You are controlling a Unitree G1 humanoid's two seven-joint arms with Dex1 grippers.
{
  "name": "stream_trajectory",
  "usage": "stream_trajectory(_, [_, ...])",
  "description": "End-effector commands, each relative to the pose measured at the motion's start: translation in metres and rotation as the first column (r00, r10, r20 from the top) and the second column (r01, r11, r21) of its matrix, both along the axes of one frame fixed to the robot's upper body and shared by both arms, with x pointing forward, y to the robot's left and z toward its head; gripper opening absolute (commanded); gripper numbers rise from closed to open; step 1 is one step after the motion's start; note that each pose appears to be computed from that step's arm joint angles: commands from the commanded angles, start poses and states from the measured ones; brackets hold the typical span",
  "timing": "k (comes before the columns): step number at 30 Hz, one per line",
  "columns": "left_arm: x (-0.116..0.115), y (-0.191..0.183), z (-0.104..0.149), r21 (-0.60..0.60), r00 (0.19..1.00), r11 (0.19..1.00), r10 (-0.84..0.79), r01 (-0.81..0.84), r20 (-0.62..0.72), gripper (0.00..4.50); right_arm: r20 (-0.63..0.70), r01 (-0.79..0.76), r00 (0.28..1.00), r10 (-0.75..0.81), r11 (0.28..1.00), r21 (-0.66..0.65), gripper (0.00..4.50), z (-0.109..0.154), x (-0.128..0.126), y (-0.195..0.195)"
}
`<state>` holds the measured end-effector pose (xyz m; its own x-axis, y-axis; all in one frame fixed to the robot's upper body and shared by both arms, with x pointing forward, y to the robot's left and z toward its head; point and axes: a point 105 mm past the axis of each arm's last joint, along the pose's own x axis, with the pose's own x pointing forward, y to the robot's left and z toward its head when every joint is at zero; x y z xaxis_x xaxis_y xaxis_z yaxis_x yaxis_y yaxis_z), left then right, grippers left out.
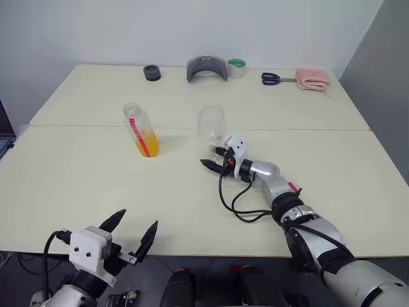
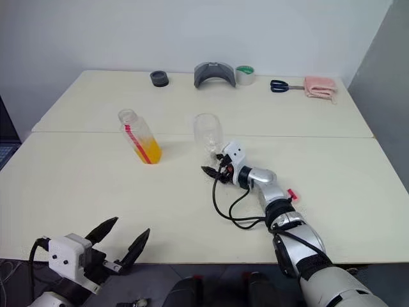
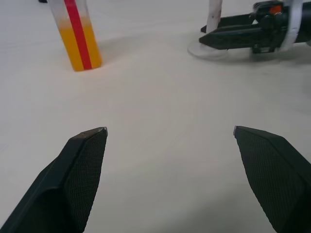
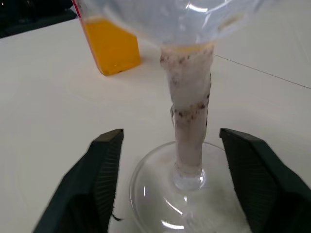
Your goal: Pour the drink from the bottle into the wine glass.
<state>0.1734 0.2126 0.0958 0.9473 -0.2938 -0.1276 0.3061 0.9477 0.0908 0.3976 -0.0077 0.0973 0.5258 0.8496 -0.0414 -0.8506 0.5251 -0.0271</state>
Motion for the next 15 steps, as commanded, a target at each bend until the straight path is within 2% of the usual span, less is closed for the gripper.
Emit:
stream_trajectory(1, [0.006, 0.015, -0.001, 0.018, 1.000, 0.999, 0.026, -0.026, 0.013, 4.50, 0.067, -0.006, 0.998, 0.003, 0.999, 0.048, 4.47, 0.018, -0.006, -0.011])
stream_trajectory(6, [0.038, 0.043, -0.003, 0.037, 0.994, 0.994, 0.100, -0.102, 0.054, 4.50, 0.123, -0.006, 0.992, 0.000, 0.999, 0.046, 4.47, 0.034, -0.038, -0.040])
stream_trajectory(11, [0.084, 0.065, 0.012, 0.030, 0.972, 0.981, 0.186, -0.193, 0.146, 4.50, 0.131, -0.054, 0.990, 0.051, 0.998, 0.021, 4.47, 0.060, -0.080, -0.061])
stream_trajectory(14, [0.117, 0.081, 0.023, 0.000, 0.943, 0.957, 0.285, -0.289, 0.173, 4.50, 0.128, -0.112, 0.985, 0.117, 0.993, -0.044, 4.47, 0.079, -0.107, -0.072])
stream_trajectory(15, [0.131, 0.077, 0.025, -0.010, 0.947, 0.961, 0.274, -0.276, 0.170, 4.50, 0.121, -0.130, 0.983, 0.137, 0.990, -0.062, 4.47, 0.089, -0.115, -0.076])
